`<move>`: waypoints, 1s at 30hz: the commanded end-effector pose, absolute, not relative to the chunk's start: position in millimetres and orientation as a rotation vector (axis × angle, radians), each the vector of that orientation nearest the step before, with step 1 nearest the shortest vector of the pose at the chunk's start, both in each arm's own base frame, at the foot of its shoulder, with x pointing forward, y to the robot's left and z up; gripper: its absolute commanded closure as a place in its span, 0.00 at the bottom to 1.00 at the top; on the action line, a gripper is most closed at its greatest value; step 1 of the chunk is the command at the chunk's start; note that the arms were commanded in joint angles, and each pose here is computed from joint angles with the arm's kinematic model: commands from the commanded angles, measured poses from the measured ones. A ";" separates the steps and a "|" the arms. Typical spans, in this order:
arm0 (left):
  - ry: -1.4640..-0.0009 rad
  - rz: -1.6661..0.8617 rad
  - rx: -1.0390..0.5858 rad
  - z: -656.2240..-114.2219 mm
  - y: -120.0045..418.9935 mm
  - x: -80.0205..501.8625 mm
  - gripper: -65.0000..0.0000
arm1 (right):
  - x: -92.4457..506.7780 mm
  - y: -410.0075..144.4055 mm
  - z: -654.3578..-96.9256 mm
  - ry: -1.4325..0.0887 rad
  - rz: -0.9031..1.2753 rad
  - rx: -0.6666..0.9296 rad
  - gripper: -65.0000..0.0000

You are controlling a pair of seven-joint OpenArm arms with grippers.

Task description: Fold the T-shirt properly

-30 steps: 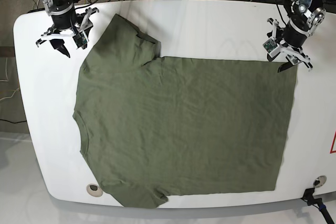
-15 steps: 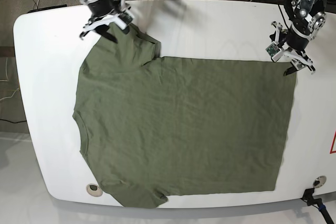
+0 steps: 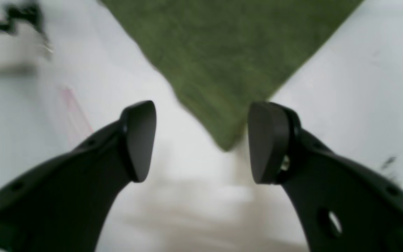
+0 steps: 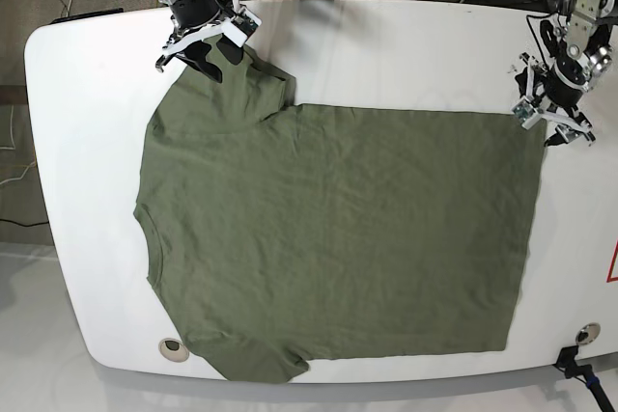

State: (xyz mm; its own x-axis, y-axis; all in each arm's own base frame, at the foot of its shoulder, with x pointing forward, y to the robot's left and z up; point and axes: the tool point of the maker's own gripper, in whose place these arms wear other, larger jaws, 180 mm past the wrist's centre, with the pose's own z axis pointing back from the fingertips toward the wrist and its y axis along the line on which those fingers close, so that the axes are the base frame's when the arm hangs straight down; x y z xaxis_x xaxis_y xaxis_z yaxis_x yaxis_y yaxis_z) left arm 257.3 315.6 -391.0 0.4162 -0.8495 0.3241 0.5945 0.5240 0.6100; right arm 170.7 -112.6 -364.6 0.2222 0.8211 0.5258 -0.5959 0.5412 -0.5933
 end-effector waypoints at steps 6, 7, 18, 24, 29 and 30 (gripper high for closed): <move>-0.653 -0.947 0.538 -376.9 343.5 279.3 0.42 | 174.0 -112.2 -357.3 -0.942 1.005 -0.302 0.59; -0.650 -0.959 0.541 -377.5 341.6 280.6 0.43 | 174.2 -111.5 -357.2 -0.944 1.004 -0.300 0.59; -0.640 -1.067 0.464 -402.7 301.4 273.2 0.48 | 173.1 -109.3 -360.2 -0.931 1.010 -0.275 0.59; -0.652 -1.066 0.460 -406.4 298.6 271.5 0.51 | 175.9 -109.9 -357.6 -0.942 1.009 -0.277 0.60; -0.643 -1.065 0.459 -408.7 298.2 269.0 0.59 | 177.2 -110.2 -358.0 -0.942 1.009 -0.280 0.59; -0.645 -1.068 0.461 -407.8 298.3 269.9 0.65 | 177.8 -109.9 -357.0 -0.947 1.007 -0.280 0.59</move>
State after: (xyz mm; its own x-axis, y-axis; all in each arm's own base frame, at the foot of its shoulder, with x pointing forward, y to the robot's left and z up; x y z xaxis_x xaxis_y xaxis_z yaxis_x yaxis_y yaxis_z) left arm 269.4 294.1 -411.4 0.3359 -0.9005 0.2762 0.6438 0.4336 0.6305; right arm 174.4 -110.0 -364.5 0.2090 0.8218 0.5301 -0.6097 0.5333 -0.5864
